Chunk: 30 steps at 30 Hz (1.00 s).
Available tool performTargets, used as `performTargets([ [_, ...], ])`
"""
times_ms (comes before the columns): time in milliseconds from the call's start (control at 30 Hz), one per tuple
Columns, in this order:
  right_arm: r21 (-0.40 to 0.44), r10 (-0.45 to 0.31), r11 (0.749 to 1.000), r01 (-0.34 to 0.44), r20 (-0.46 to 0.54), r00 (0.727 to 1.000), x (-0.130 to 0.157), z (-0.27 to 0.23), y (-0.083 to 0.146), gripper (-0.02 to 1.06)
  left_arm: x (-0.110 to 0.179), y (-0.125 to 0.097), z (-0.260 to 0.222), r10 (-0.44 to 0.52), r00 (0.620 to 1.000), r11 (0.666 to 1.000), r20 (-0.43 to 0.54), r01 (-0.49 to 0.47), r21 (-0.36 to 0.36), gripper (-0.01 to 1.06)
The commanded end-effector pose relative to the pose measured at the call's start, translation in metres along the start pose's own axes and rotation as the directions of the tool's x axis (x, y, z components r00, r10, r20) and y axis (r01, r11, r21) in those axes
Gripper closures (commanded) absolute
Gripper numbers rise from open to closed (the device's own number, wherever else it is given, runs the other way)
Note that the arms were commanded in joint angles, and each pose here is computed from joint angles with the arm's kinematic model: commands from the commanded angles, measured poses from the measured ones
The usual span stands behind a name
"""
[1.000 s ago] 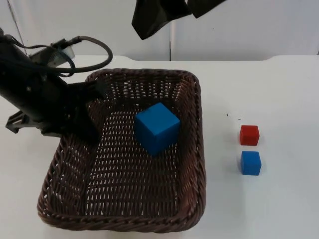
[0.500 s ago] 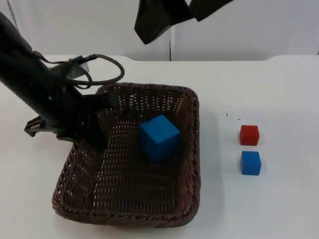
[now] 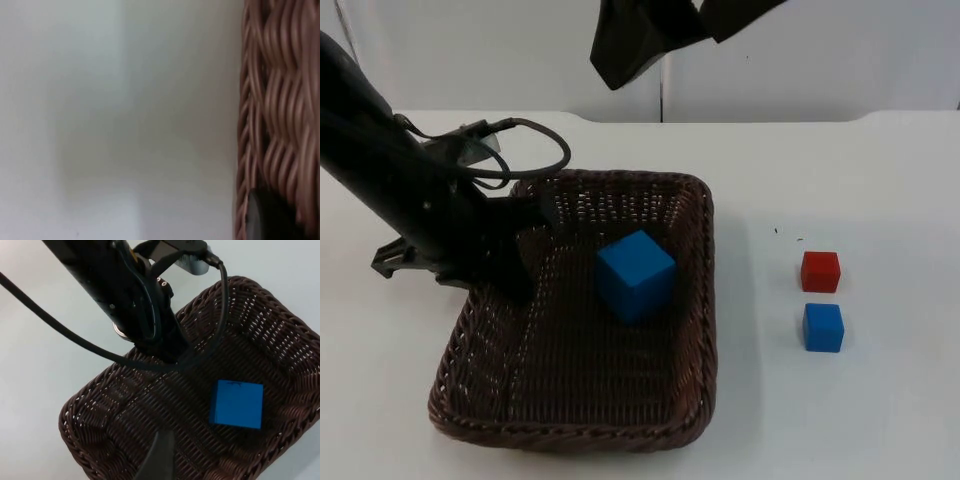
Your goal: Pick up the basket with the left hand and place the largest block into the basket with the right hand.
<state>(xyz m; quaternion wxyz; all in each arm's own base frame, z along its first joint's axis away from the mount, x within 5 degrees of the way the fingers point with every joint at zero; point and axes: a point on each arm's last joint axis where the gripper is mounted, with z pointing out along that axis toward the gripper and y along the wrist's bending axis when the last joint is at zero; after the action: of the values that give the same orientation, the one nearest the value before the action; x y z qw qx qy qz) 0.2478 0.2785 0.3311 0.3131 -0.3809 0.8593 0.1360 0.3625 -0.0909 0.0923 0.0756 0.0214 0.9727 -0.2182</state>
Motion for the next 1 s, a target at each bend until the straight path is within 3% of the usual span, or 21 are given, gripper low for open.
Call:
performTargets([
  [0, -0.002, -0.015, 1.0, 0.015, 0.012, 1.0, -0.001, -0.004, 0.001, 0.26, -0.004, -0.003, -0.003, -0.006, 1.0, 1.0, 0.026, 0.006, 0.005, 1.05],
  [300, -0.003, -0.013, 1.0, 0.013, 0.013, 1.0, -0.001, -0.004, 0.001, 0.26, -0.004, -0.003, -0.003, -0.004, 1.0, 1.0, 0.023, 0.004, 0.005, 1.02],
  [400, -0.003, -0.013, 1.0, 0.013, 0.013, 1.0, -0.001, -0.004, 0.001, 0.26, -0.004, -0.003, -0.003, -0.004, 1.0, 1.0, 0.02, 0.004, 0.007, 0.93],
  [500, -0.003, -0.013, 1.0, 0.013, 0.013, 1.0, -0.001, -0.004, 0.001, 0.26, -0.003, -0.004, -0.003, -0.004, 1.0, 1.0, 0.009, 0.004, 0.013, 0.65],
  [533, -0.003, -0.013, 1.0, 0.013, 0.013, 1.0, -0.001, -0.004, 0.001, 0.26, -0.003, -0.004, -0.003, -0.004, 1.0, 1.0, 0.009, 0.004, 0.013, 0.65],
  [600, -0.003, -0.013, 1.0, 0.013, 0.013, 1.0, -0.001, -0.004, 0.001, 0.26, -0.002, -0.005, -0.003, -0.009, 1.0, 1.0, 0.002, 0.009, 0.023, 0.46],
  [667, -0.003, -0.013, 1.0, 0.013, 0.013, 1.0, -0.001, -0.004, 0.001, 0.26, -0.002, -0.007, -0.006, -0.008, 1.0, 0.999, -0.004, 0.008, 0.033, 0.33],
  [767, -0.003, -0.013, 1.0, 0.013, 0.013, 1.0, -0.001, -0.004, 0.001, 0.26, -0.002, -0.011, -0.013, 0.001, 1.0, 0.999, 0.002, -0.001, 0.044, 0.25],
  [967, -0.002, -0.015, 1.0, 0.015, 0.032, 0.999, -0.003, -0.005, 0.001, 0.26, -0.005, -0.024, -0.04, 0.034, 0.998, 0.997, 0.06, -0.038, 0.061, 0.24],
])
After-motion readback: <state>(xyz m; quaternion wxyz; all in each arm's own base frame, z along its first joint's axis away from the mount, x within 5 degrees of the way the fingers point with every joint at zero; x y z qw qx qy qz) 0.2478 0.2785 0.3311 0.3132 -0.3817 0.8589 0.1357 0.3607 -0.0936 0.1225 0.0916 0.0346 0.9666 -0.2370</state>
